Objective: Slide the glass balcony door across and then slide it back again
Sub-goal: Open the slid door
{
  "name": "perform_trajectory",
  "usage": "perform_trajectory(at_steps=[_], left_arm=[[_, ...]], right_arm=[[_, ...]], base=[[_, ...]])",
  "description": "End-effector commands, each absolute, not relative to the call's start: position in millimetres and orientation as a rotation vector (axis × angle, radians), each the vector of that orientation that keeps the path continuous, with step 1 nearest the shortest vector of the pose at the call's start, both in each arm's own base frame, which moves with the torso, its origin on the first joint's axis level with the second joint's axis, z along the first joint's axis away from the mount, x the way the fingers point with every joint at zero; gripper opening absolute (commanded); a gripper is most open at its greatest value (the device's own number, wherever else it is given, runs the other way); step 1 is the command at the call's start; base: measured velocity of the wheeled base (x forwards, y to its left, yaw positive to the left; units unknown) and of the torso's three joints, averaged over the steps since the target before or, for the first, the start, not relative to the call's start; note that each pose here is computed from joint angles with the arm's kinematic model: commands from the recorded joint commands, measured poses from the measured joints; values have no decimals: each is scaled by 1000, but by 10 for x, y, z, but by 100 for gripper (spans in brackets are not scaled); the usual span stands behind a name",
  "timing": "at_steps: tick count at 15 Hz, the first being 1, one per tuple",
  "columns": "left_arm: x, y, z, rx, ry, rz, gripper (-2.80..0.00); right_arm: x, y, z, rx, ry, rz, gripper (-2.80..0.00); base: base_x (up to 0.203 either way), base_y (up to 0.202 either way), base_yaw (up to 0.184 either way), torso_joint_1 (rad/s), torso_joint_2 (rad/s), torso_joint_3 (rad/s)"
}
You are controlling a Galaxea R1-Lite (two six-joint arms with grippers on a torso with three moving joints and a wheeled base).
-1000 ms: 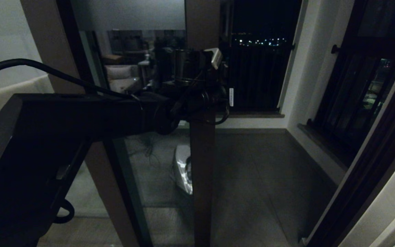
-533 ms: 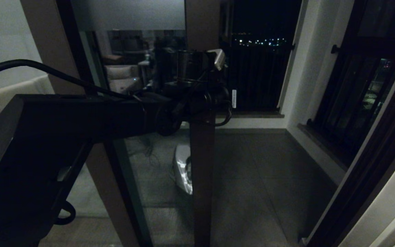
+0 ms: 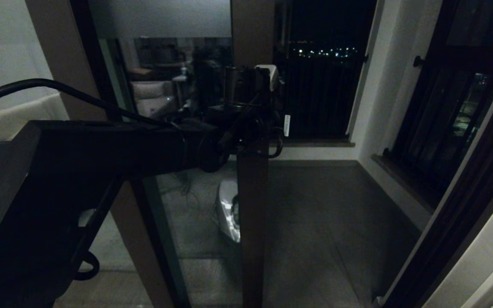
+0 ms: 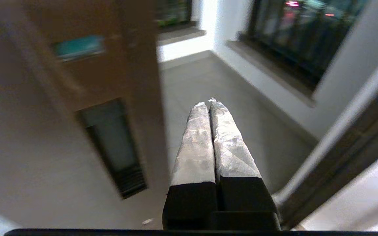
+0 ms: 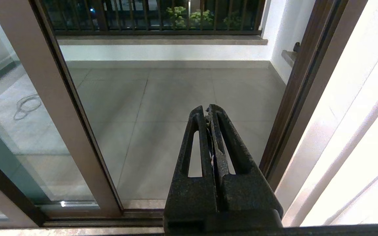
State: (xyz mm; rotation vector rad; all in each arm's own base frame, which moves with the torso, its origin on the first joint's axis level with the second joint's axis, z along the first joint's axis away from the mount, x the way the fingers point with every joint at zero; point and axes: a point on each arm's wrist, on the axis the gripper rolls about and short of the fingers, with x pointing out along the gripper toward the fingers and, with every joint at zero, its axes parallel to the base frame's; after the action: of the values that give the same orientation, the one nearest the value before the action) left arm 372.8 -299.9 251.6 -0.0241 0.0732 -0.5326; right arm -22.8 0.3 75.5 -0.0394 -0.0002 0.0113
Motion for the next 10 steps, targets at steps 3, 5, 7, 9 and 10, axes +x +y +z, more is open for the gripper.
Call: perform_trajectory(at_steps=[3,5,7,9,10], left_arm=[[3748,-2994,2494,-7,71,-498,-280],[3754,-2991,2485,2,71,-470,-280],[3758,-2984,2482,12,70,-464,-280],[3762,-2973,2488,15,68,-449,-280],[3761,-2970,2497,14,65,-441,-280]], right_arm=[[-227,3,755,-40,1,12,-280],[-227,3,755,-38,1,12,-280],[-227,3,755,-39,1,12,-280],[-227,3,755,-39,1,12,-280],[-227,3,755,-40,1,12,-280]], base=[[0,0,0,0,0,0],[0,0,0,0,0,0],[0,0,0,0,0,0],[0,0,0,0,0,0],[0,0,0,0,0,0]])
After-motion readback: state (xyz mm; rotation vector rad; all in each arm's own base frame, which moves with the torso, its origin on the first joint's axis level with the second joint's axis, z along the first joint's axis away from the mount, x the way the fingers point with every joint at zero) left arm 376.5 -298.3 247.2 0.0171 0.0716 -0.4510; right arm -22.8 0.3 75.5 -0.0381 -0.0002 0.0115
